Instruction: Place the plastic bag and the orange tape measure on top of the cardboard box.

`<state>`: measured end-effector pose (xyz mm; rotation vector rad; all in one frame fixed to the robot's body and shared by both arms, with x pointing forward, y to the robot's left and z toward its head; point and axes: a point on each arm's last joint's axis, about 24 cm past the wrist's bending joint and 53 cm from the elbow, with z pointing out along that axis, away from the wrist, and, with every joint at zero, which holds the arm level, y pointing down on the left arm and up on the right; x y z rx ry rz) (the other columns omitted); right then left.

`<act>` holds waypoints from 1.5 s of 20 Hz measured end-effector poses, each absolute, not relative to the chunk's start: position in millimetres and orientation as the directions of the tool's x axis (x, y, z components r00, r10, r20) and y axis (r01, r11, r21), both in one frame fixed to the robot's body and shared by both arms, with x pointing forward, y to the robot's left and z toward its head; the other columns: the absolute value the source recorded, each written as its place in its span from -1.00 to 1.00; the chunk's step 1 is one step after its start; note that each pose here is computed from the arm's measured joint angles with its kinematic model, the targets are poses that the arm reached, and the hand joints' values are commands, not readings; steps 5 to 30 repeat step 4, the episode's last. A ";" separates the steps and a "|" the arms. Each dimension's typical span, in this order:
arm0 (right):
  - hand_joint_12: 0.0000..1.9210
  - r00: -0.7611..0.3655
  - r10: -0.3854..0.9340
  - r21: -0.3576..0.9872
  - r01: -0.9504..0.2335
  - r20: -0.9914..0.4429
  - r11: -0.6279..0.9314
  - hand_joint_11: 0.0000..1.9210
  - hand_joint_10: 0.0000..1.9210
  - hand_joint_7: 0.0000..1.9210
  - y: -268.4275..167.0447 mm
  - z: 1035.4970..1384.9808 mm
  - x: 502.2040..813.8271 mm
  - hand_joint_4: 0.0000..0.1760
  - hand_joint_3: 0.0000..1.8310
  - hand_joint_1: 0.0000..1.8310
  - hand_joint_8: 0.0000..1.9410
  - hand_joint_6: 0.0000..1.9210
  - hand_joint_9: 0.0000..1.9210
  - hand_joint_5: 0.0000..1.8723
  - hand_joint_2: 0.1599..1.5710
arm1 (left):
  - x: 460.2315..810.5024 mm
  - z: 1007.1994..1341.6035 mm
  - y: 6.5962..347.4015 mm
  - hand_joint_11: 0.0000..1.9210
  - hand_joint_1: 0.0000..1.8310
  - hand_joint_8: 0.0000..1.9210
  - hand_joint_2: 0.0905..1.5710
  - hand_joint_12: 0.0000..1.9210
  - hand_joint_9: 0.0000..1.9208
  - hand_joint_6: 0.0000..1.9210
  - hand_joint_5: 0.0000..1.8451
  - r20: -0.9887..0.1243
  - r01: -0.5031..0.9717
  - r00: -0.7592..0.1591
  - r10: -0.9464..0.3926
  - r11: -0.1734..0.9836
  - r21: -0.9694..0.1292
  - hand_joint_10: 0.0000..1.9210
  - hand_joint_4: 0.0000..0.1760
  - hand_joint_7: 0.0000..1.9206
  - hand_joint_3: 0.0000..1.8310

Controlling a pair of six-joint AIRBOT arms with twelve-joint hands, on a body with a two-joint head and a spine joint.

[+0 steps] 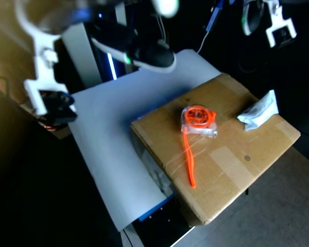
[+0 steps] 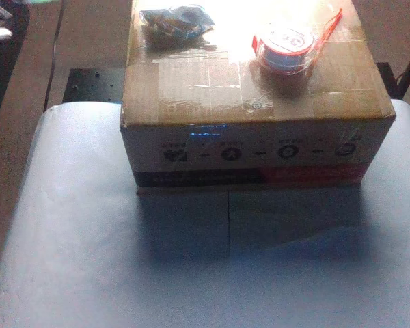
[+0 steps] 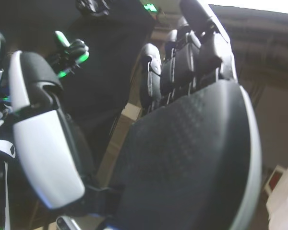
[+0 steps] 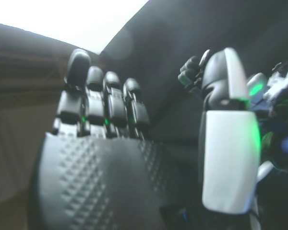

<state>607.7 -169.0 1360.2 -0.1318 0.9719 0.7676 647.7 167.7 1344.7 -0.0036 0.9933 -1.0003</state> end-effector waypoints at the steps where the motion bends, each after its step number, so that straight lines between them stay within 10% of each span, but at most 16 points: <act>1: 0.82 0.325 0.528 0.229 -0.641 -0.785 0.733 -1.00 -0.03 -0.70 -168.7 1359.7 607.9 -1.00 -1.00 -0.09 -0.77 -0.33 -1.00 -0.95 0.24 | 646.1 1346.6 168.3 -1.00 0.02 -0.97 0.12 0.57 -0.66 -0.97 -0.61 -0.690 0.703 0.165 -0.704 0.575 -0.419 -0.86 -0.69 -0.66 -1.00; 4: 0.86 0.315 0.536 0.239 -0.644 -0.783 0.727 -1.00 -0.10 -0.73 -169.0 1357.9 607.7 -1.00 -1.00 -0.14 -0.80 -0.33 -1.00 -0.96 0.17 | 645.1 1345.2 168.4 -1.00 0.05 -1.00 0.12 0.61 -0.83 -0.99 -0.57 -0.691 0.702 0.163 -0.704 0.575 -0.420 -0.36 -0.74 -0.65 -1.00; 30: 0.86 0.315 0.536 0.239 -0.644 -0.783 0.727 -1.00 -0.10 -0.73 -169.0 1357.9 607.7 -1.00 -1.00 -0.14 -0.80 -0.33 -1.00 -0.96 0.17 | 645.1 1345.2 168.4 -1.00 0.05 -1.00 0.12 0.61 -0.83 -0.99 -0.57 -0.691 0.702 0.163 -0.704 0.575 -0.420 -0.36 -0.74 -0.65 -1.00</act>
